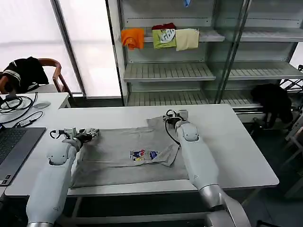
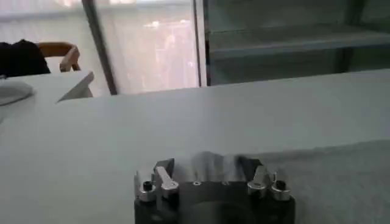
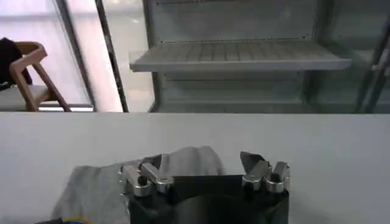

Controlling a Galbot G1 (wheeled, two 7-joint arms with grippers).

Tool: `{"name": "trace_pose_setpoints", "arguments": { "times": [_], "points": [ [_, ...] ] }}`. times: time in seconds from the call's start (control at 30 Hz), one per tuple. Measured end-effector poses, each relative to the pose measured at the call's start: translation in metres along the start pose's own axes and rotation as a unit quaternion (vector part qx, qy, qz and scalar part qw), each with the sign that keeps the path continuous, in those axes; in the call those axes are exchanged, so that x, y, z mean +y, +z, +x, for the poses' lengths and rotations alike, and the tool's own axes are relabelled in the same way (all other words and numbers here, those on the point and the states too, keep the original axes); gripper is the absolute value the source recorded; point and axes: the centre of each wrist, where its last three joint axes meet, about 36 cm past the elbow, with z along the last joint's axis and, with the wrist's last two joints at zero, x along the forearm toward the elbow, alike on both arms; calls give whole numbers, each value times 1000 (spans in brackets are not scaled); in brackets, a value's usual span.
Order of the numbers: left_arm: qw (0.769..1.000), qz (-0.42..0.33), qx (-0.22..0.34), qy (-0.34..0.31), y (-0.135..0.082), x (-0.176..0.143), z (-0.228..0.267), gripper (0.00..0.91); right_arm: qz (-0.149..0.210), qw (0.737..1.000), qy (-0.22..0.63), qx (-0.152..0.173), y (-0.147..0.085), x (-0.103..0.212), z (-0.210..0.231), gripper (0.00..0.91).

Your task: Fold and organize the clothes.

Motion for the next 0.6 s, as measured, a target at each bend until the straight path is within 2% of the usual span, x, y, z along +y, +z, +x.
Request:
{"name": "trace_pose_setpoints", "arguments": {
  "times": [0.23, 0.6],
  "points": [
    [1000, 5, 5, 6, 4, 2, -2, 10, -3, 1000, -10, 5, 6, 0, -1, 0],
    [1000, 21, 3, 18, 6, 0, -2, 10, -9, 1000, -18, -12, 10, 2, 4, 0]
  ]
}}
